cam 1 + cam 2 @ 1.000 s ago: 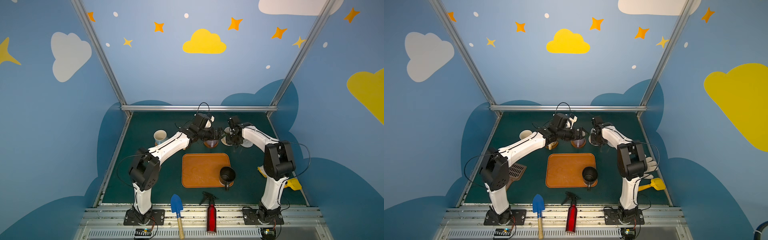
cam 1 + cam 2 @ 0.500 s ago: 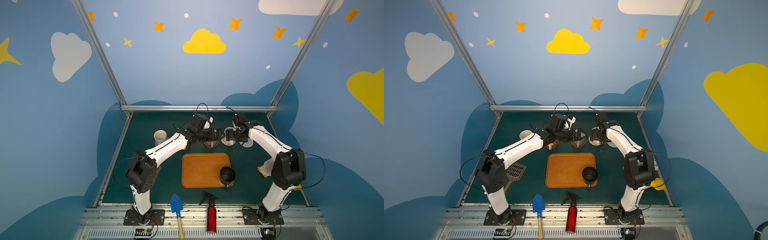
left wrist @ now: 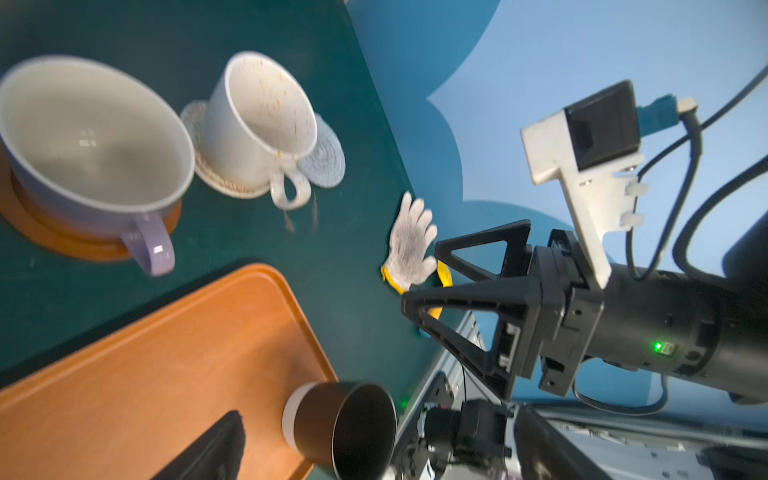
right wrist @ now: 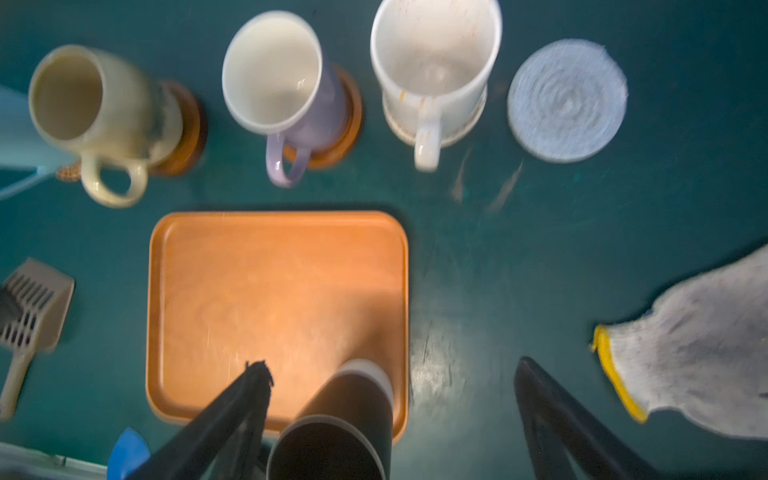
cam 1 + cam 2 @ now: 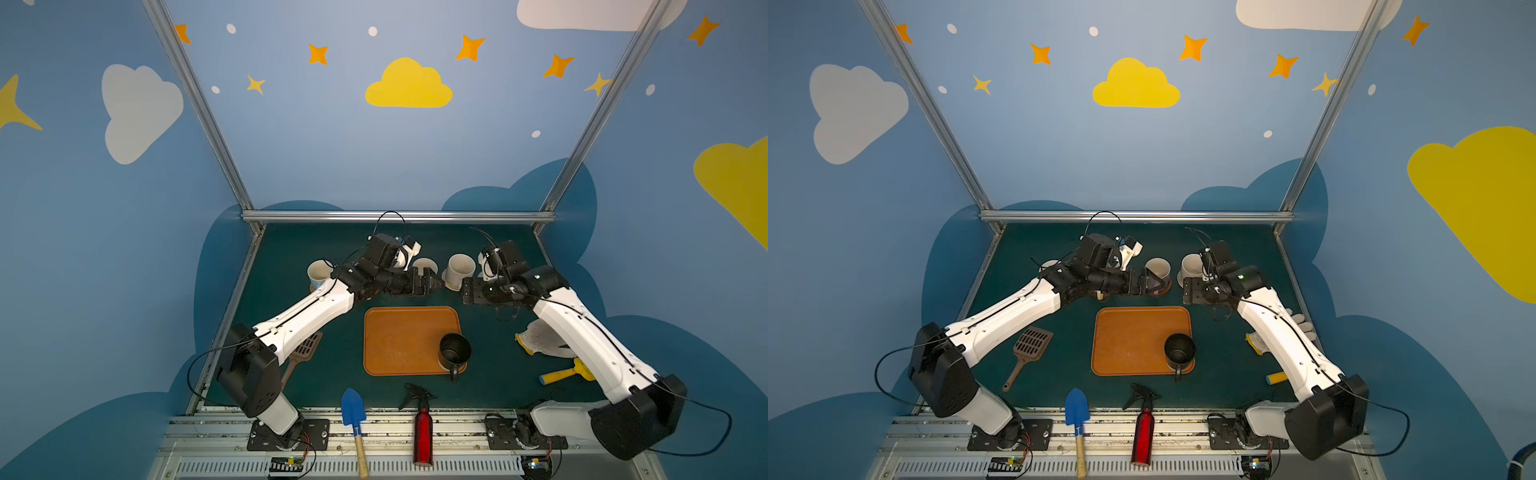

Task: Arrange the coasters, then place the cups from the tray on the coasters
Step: 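Move the right gripper to the black mug on the tray while the left gripper lowers, then close the right gripper on the black mug's rim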

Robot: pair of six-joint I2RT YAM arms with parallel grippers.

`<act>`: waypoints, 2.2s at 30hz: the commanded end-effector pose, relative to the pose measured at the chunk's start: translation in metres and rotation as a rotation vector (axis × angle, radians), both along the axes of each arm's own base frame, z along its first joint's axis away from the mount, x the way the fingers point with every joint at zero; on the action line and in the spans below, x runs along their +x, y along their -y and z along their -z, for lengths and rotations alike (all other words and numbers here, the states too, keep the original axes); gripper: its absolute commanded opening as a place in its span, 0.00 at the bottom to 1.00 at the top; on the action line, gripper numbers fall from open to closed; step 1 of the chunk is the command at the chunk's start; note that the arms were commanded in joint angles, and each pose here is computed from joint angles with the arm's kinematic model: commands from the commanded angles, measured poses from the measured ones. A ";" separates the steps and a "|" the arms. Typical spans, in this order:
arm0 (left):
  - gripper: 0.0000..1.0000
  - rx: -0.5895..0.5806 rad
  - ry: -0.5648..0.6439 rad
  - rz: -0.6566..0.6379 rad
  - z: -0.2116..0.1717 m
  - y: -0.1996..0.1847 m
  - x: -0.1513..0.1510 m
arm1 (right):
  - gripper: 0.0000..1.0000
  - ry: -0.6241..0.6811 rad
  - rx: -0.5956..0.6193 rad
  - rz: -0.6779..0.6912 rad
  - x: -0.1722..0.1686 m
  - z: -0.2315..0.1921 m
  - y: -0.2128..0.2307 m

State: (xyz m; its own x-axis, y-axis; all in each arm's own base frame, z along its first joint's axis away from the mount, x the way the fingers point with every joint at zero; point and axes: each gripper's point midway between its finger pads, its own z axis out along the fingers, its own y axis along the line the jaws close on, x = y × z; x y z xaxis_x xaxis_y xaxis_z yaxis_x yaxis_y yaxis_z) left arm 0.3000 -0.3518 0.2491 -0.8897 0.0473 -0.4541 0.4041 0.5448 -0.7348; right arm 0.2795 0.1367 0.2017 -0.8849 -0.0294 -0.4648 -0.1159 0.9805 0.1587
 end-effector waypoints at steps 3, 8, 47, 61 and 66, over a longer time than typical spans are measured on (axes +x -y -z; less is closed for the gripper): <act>1.00 0.039 -0.058 0.098 0.015 -0.007 -0.035 | 0.92 -0.105 0.025 -0.023 -0.060 0.019 -0.001; 1.00 0.039 -0.109 0.117 0.032 -0.004 -0.050 | 0.92 -0.169 0.020 -0.026 -0.097 0.041 -0.003; 1.00 0.068 -0.158 0.051 0.071 -0.030 -0.079 | 0.21 -0.140 -0.106 -0.080 -0.139 0.125 -0.037; 1.00 0.073 -0.159 0.051 0.073 -0.030 -0.078 | 0.22 -0.135 -0.127 -0.069 -0.135 0.133 -0.037; 1.00 0.072 -0.159 0.052 0.073 -0.030 -0.078 | 0.11 -0.125 -0.119 -0.072 -0.134 0.128 -0.037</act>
State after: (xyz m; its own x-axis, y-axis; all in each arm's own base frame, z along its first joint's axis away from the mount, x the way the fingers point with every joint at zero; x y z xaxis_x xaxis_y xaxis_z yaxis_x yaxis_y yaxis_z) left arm 0.2240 -0.3222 0.1760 -0.9487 0.1155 -0.2942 0.3041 0.5870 -0.7503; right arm 0.1427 0.1784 0.0715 -0.9347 -0.1461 -0.3240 -0.1796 0.9808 0.0760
